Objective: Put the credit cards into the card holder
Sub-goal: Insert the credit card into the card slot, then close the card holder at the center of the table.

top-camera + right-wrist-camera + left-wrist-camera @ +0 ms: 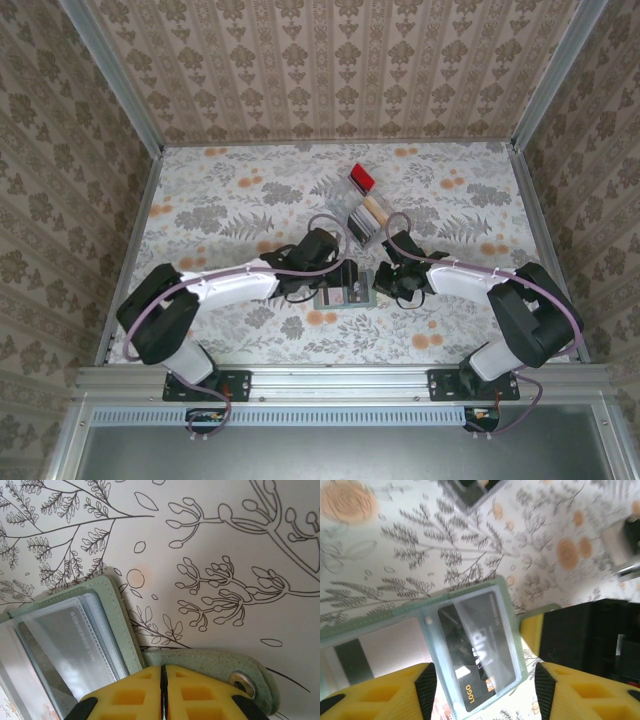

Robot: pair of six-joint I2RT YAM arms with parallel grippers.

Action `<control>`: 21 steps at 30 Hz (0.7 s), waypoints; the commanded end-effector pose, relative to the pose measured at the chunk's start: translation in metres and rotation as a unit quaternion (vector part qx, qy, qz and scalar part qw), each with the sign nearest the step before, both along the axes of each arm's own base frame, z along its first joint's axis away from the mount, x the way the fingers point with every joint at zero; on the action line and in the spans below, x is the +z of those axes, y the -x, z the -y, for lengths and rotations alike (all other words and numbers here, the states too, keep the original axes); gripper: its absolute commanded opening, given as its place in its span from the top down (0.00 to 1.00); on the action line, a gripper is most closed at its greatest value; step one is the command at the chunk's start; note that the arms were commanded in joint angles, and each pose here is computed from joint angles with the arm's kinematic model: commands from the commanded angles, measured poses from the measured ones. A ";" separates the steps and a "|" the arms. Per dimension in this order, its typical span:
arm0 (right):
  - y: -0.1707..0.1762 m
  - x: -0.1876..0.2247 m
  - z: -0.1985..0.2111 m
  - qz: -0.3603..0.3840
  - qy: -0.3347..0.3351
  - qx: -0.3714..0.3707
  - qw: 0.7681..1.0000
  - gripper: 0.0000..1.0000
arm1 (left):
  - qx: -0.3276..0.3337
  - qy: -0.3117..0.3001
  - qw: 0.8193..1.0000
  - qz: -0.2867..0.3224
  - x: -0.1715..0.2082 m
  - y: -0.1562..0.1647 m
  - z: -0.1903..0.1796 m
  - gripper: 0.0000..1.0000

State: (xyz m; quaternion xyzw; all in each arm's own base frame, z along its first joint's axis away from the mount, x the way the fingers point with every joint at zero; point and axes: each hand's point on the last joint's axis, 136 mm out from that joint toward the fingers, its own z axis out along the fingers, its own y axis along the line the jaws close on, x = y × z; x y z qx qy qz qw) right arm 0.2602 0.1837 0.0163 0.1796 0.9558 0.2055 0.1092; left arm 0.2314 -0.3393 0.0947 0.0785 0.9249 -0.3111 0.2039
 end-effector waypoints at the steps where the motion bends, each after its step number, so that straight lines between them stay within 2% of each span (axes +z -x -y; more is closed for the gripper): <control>1: 0.003 -0.001 -0.003 -0.012 0.005 0.016 1.000 0.89 | 0.033 -0.034 0.999 -0.001 -0.009 -0.008 -0.035 0.41; 7: 0.003 -0.002 -0.004 -0.015 0.006 0.017 1.000 0.88 | 0.081 0.001 0.996 -0.048 -0.029 -0.012 -0.066 0.34; 11: 0.004 -0.004 -0.003 -0.017 0.009 0.016 1.000 0.88 | 0.085 0.018 0.994 -0.065 -0.037 -0.014 -0.067 0.34; 21: 0.005 -0.005 -0.004 -0.021 0.008 0.017 1.000 0.88 | 0.087 0.017 0.992 -0.084 -0.054 -0.017 -0.061 0.35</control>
